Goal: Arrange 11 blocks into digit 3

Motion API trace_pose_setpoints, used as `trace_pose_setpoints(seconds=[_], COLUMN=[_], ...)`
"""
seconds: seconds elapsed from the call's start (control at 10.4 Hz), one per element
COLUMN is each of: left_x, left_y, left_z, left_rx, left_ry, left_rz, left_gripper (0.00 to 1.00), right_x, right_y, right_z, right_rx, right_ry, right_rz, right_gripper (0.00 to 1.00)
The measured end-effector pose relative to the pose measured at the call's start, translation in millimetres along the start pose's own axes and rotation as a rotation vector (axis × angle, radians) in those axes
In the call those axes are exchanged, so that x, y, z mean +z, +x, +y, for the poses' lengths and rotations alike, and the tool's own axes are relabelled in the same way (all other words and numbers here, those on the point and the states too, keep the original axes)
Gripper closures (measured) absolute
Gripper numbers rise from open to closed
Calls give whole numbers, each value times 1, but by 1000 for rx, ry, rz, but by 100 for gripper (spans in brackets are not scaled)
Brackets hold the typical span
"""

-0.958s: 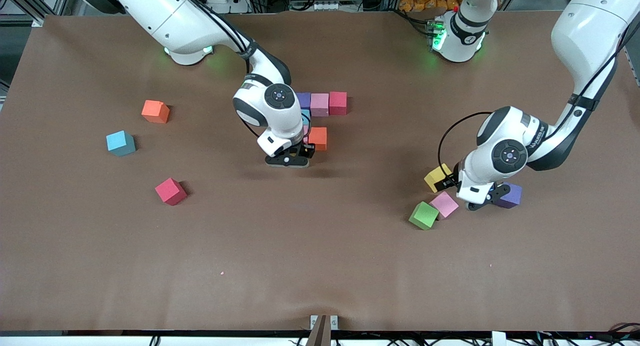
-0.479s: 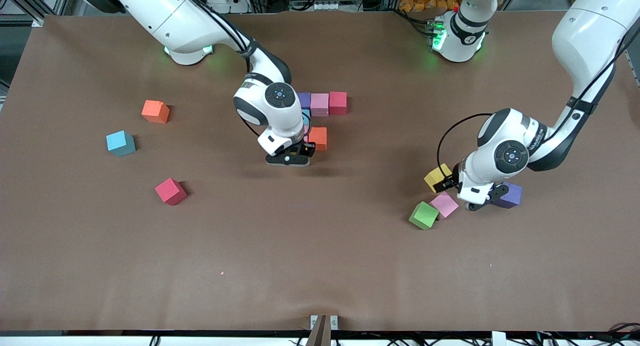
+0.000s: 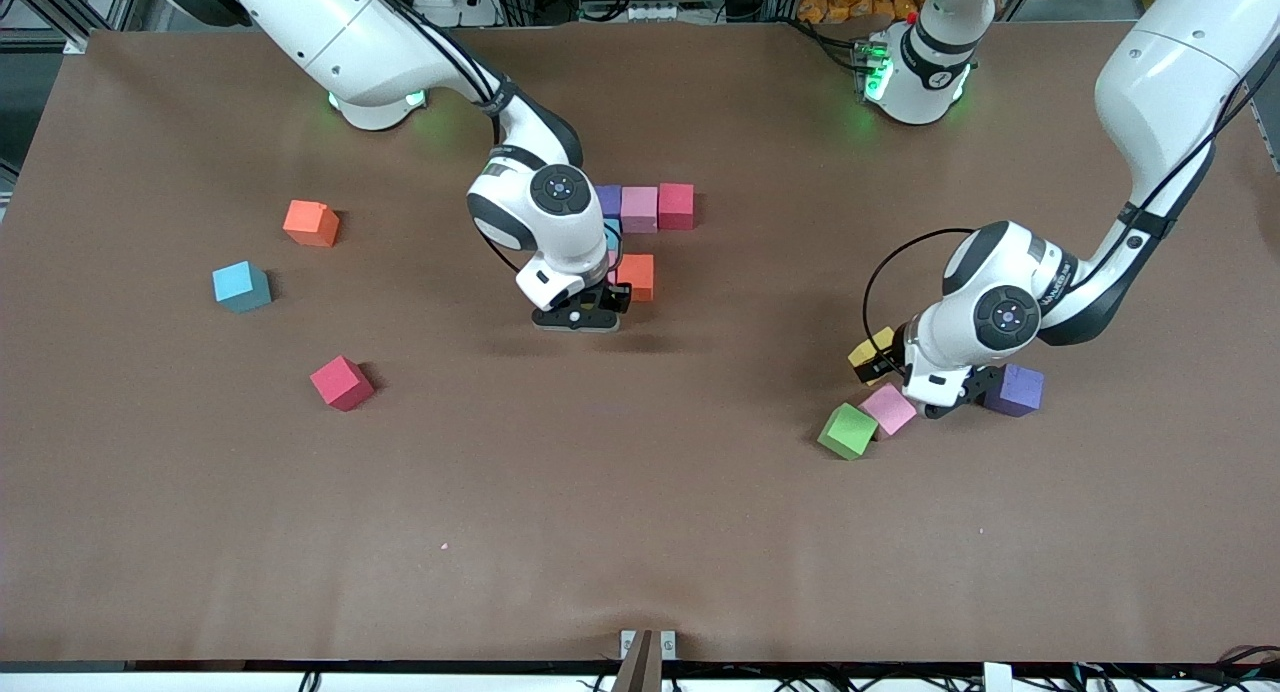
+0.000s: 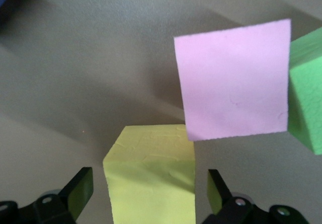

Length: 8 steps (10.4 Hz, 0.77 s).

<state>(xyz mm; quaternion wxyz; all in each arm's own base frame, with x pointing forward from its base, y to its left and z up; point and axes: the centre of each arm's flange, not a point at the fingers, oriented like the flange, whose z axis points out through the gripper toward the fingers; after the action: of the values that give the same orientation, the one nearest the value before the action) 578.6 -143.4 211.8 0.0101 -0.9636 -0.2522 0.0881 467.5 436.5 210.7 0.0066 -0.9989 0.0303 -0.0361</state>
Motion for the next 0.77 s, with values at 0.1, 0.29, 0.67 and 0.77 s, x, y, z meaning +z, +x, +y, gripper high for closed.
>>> trace_pose_setpoints(seconds=[0.1,0.29,0.67,0.77], left_x=[4,10,8,7], left_y=[-2,-6,-16,-25], left_z=[1,2,14,25], left_rx=[3,8,-108,-147], left_ry=[-7,-18,-29,-30], left_rz=[-4,-9,-2,1], left_gripper=[0,14,39,41], right_x=[-1,-17,-86,-94], right_y=[0,9,73,97], right_z=[0,-1,56,92], right_rx=[1,9,-70,-118], right_ry=[2,16,-22,-67], right_rz=[2,31,136,132], right_gripper=[11,0,0,0])
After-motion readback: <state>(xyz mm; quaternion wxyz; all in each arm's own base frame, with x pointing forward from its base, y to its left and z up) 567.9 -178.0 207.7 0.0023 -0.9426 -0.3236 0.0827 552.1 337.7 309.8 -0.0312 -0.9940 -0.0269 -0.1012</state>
